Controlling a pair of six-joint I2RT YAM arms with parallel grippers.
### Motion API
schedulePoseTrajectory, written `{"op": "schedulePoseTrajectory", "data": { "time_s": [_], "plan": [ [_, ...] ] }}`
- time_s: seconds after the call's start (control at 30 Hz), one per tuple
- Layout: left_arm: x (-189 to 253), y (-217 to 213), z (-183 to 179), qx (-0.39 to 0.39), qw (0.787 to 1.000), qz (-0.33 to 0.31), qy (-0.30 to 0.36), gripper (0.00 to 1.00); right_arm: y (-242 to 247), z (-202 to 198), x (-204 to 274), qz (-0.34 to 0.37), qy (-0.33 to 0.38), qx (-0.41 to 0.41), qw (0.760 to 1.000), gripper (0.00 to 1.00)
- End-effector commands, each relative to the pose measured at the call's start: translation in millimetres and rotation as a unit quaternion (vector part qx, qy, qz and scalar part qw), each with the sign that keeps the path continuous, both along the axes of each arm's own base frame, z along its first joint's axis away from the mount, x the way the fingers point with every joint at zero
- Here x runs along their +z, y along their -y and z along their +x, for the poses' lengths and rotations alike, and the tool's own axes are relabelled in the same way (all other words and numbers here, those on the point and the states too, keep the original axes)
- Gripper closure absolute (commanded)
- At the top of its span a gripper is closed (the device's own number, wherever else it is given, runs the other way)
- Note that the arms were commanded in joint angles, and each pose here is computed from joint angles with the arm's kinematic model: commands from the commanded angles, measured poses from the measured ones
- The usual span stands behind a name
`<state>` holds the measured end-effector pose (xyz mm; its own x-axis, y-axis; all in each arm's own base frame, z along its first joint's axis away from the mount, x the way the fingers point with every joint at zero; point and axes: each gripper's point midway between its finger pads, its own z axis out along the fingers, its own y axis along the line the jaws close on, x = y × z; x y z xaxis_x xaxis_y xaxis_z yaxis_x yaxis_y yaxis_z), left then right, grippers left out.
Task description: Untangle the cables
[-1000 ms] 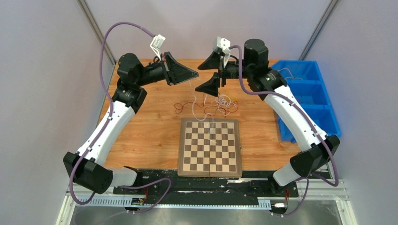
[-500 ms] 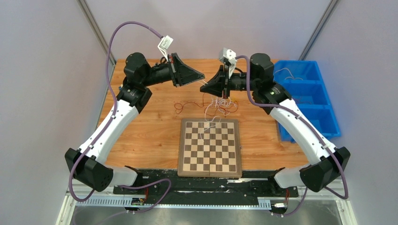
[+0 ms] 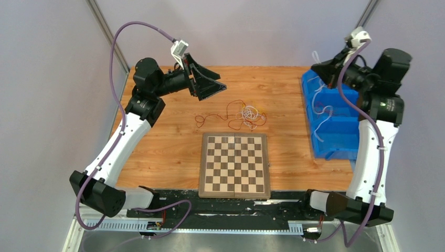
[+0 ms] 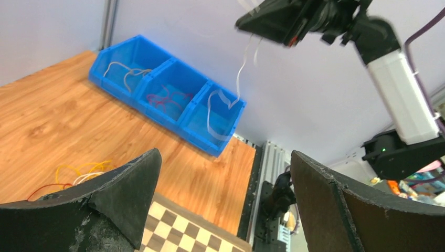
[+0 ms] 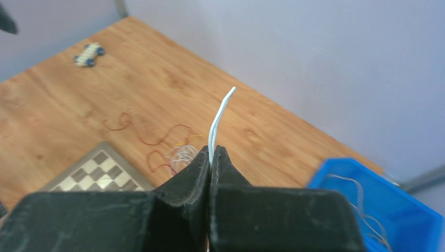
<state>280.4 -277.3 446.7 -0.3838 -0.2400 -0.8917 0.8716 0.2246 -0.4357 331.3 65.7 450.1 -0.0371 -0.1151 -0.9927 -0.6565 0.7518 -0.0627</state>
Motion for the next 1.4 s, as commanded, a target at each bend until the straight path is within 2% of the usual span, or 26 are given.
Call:
{"op": "schedulePoseTrajectory", "data": {
  "time_s": [0.0, 0.2, 0.3, 0.47, 0.67, 0.87, 0.93, 0.97, 1.03, 1.1, 1.2, 1.37],
  "plan": [
    [-2, -9, -8, 0.014, 0.999, 0.018, 0.039, 0.0, 40, -9, 11, -0.025, 0.006, -0.03, 0.999, 1.0],
    [-11, -12, -9, 0.02, 0.998, 0.033, 0.041, 0.0, 100, 10, -14, -0.074, 0.007, -0.074, 0.994, 1.0],
    [-16, -16, -10, 0.029, 0.998, 0.045, 0.044, 0.0, 125, 15, -41, -0.104, -0.004, -0.085, 0.991, 1.0],
    [-29, -24, -10, 0.042, 0.997, 0.057, 0.036, 0.0, 161, 15, -108, -0.193, -0.02, -0.091, 0.977, 1.0],
    [-45, -31, -9, 0.052, 0.996, 0.073, 0.028, 0.0, 185, 14, -196, -0.26, -0.081, -0.072, 0.959, 1.0],
    [-56, -35, -7, 0.056, 0.994, 0.088, 0.022, 0.0, 209, 17, -246, -0.294, -0.149, -0.053, 0.943, 1.0],
    [-59, -36, -6, 0.058, 0.994, 0.095, 0.022, 0.0, 215, 7, -263, -0.315, -0.184, -0.037, 0.931, 0.93],
    [-61, -37, -7, 0.06, 0.993, 0.098, 0.021, 0.0, 217, 1, -272, -0.323, -0.202, -0.031, 0.924, 0.84],
    [-66, -38, -5, 0.062, 0.992, 0.106, 0.017, 0.0, 220, -9, -279, -0.33, -0.235, -0.02, 0.914, 0.58],
    [-73, -39, -4, 0.064, 0.991, 0.118, 0.01, 0.0, 215, -15, -273, -0.318, -0.249, -0.011, 0.915, 0.42],
    [-87, -42, 1, 0.072, 0.987, 0.141, -0.004, 0.0, 194, -18, -248, -0.283, -0.236, 0.004, 0.93, 0.28],
    [-108, -49, 6, 0.083, 0.983, 0.162, -0.027, 0.0, 132, -16, -214, -0.217, -0.205, 0.037, 0.954, 0.24]
  ]
}}
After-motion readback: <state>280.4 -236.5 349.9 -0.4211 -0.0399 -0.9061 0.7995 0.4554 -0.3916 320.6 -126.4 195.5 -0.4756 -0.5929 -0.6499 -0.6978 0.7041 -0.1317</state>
